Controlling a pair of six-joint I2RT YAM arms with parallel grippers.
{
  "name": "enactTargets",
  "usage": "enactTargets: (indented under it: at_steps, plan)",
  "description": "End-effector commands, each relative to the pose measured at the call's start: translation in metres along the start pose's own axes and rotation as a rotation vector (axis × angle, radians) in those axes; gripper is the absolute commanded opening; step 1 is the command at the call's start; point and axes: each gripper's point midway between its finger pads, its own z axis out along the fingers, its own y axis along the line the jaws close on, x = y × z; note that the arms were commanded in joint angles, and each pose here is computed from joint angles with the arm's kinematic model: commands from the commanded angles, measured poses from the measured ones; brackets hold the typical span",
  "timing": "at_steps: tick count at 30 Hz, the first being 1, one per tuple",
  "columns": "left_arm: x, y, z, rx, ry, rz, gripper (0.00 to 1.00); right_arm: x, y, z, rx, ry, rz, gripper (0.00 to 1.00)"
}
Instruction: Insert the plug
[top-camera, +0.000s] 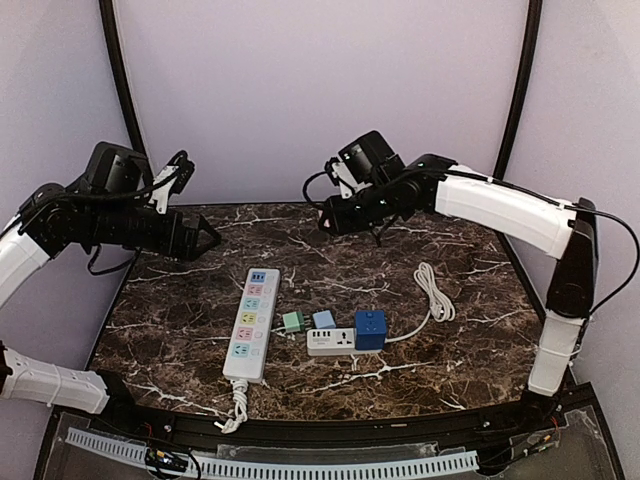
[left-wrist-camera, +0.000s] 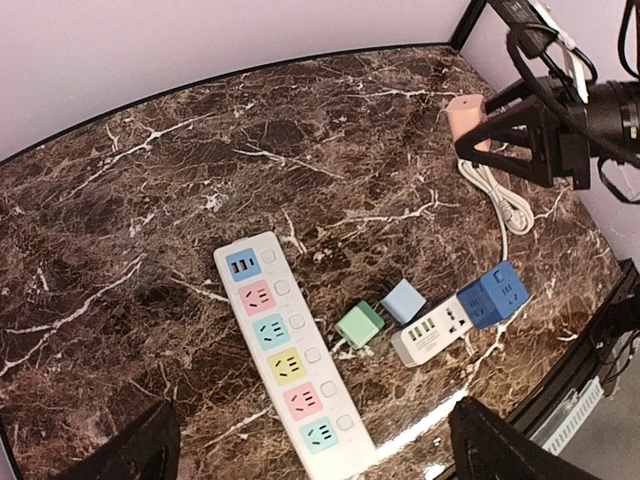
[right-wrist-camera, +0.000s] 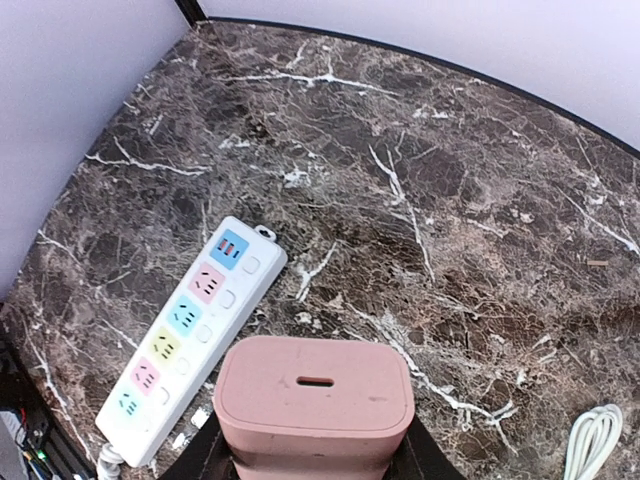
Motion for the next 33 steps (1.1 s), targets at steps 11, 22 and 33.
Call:
enactTargets:
  at_steps: [11,22,33]
  plan:
    - [-0.019,-0.056,0.0,0.218,0.217,-0.295,0.88,-0.01,0.055,-0.101,-0.338,-0.428,-0.453,0.0]
    - [-0.037,-0.129,0.022,0.411,0.267,-0.273,0.85,0.044,0.078,-0.129,-0.486,-0.393,-0.634,0.0]
    - [-0.034,-0.161,0.04,0.489,0.321,-0.237,0.81,0.076,0.087,-0.108,-0.482,-0.296,-0.67,0.0]
